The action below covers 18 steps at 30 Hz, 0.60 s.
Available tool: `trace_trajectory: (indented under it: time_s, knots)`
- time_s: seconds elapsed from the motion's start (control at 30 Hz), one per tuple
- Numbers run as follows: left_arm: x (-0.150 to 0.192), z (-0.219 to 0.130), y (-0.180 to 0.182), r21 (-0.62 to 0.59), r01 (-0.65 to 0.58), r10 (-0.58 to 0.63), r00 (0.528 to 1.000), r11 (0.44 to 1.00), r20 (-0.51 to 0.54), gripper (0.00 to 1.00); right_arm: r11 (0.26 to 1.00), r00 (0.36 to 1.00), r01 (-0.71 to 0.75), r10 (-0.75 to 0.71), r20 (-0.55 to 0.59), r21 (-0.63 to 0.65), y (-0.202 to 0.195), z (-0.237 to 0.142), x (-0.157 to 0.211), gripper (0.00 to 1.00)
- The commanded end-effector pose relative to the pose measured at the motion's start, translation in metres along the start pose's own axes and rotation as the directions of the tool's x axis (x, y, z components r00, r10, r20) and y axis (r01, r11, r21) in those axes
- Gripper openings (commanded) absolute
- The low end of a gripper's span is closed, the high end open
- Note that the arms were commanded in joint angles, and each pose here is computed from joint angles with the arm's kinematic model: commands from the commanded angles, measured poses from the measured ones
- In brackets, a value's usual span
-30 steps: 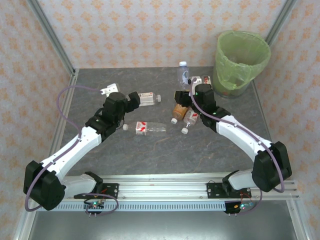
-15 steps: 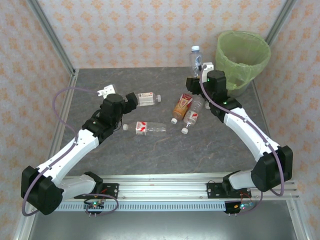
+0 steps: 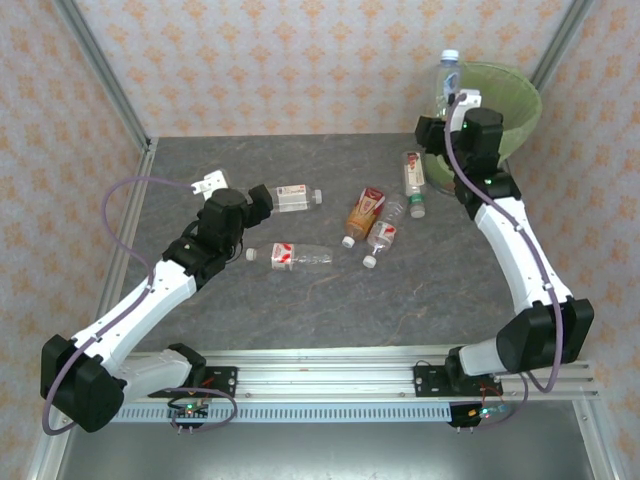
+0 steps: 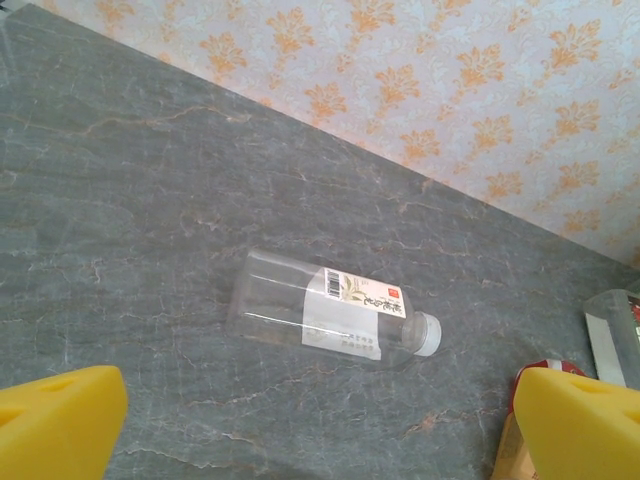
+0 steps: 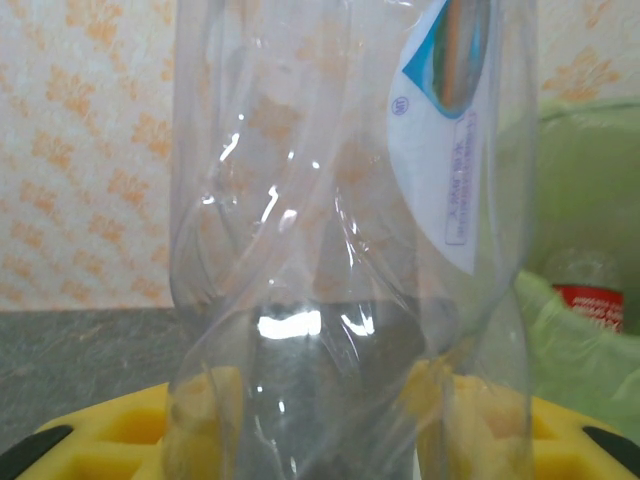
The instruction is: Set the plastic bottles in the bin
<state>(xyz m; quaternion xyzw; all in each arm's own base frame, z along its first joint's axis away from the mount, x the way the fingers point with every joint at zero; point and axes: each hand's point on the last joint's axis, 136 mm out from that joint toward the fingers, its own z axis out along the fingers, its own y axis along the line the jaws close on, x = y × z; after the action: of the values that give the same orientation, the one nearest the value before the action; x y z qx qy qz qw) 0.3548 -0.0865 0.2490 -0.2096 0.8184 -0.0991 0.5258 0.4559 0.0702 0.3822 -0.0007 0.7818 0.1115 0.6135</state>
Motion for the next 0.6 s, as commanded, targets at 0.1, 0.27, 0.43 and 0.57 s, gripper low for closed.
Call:
trace_trajectory:
  time_s: [0.1, 0.27, 0.43, 0.57]
  knots:
    - [0.009, 0.0, 0.01, -0.024, -0.022, 0.021, 1.0, 0.999, -0.012, 1.0, 0.998, 1.0, 0.024, -0.025, 0.004, 0.059, -0.028, 0.003, -0.033, 0.45]
    - [0.012, 0.001, 0.006, -0.005, -0.023, 0.023, 0.999, 1.0, -0.027, 1.0, 0.981, 0.997, 0.07, -0.061, -0.053, 0.179, -0.066, 0.011, -0.046, 0.45]
    - [0.014, 0.001, 0.007, 0.002, -0.022, 0.022, 0.999, 1.0, -0.025, 1.0, 0.961, 0.995, 0.058, -0.033, -0.097, 0.269, -0.103, 0.019, -0.051, 0.45]
    - [0.014, -0.001, 0.01, -0.008, -0.02, 0.02, 1.0, 1.0, -0.018, 1.0, 0.96, 0.993, 0.063, -0.032, -0.116, 0.274, -0.112, 0.031, -0.043, 0.46]
